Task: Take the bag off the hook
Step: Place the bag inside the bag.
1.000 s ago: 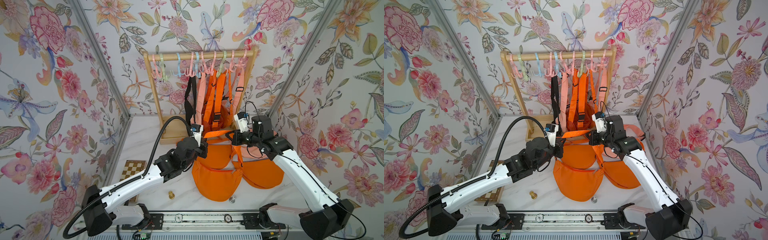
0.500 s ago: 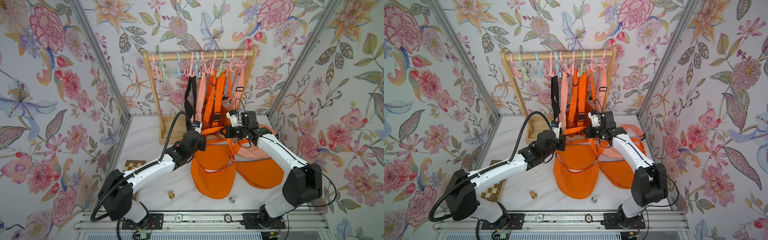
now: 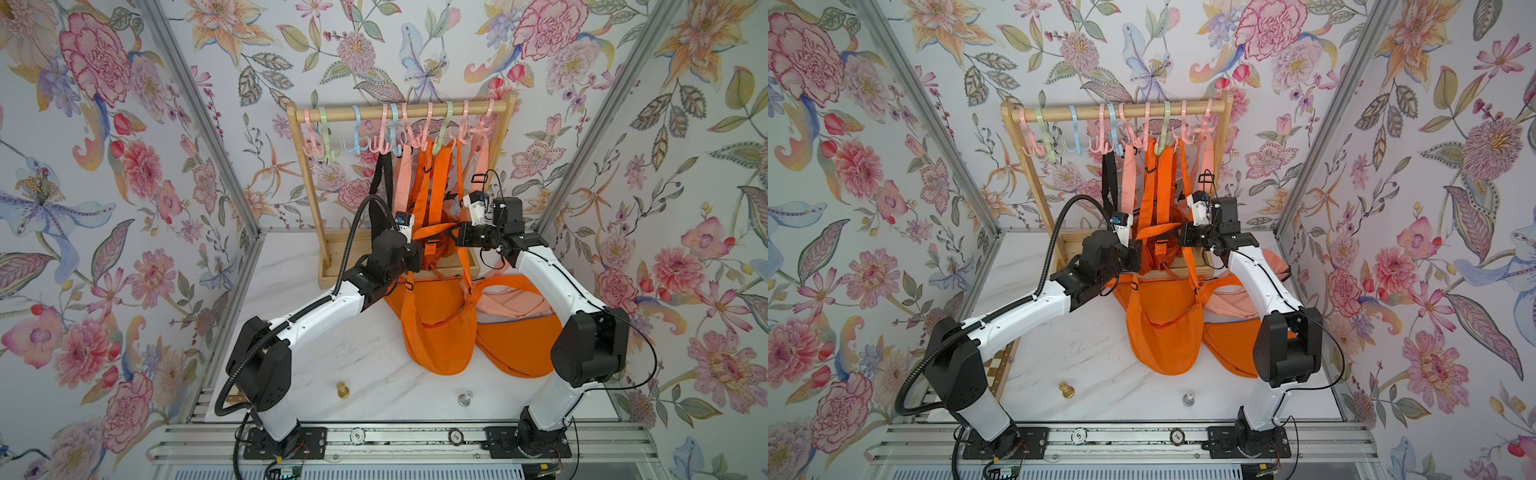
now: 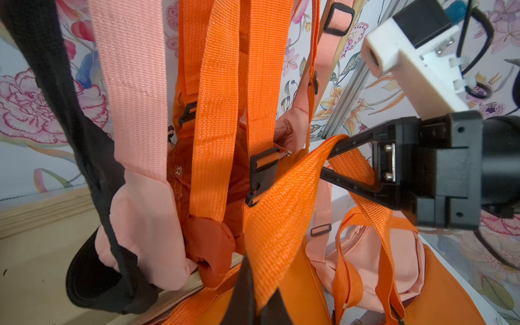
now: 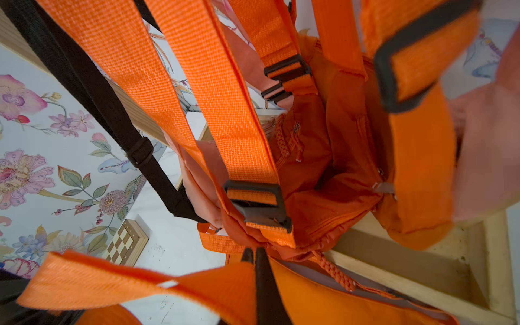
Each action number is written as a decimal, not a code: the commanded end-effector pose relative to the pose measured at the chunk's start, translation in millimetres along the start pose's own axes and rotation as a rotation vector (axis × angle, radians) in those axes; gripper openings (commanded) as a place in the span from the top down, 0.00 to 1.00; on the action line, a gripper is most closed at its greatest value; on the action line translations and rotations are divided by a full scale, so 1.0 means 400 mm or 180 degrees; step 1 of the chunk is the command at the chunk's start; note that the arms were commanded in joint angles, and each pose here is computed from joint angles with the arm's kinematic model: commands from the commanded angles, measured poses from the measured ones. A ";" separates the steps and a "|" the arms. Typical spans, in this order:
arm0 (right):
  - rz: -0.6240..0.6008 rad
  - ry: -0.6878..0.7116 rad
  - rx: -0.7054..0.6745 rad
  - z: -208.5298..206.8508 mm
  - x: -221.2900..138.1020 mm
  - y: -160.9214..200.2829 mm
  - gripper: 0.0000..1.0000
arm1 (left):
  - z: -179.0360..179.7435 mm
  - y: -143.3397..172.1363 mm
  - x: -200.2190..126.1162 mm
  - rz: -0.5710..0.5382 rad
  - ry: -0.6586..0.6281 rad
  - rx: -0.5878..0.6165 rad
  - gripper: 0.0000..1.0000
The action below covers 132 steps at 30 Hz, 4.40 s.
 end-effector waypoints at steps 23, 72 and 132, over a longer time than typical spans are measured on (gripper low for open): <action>-0.0538 0.0470 0.0335 0.016 -0.237 -0.020 1.00 | 0.096 -0.086 -0.211 -0.0262 -0.0222 -0.0366 1.00; -0.0845 0.0262 0.0489 0.137 -0.425 -0.122 1.00 | 0.038 -0.176 -0.285 -0.0386 -0.0133 -0.0531 0.99; 0.0832 0.1323 0.0464 -0.128 -0.020 0.212 1.00 | 0.200 0.194 0.045 0.0860 -0.0535 -0.0731 0.99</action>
Point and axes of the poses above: each gripper's point midway between its finger pads, its own x axis out along the fingers, its own z axis along the line the jaws close on, y = z × x, the point moved 9 cm from there along -x, back along the fingers, and after that the axes turned 1 degree about x, right-handed, at the moved point
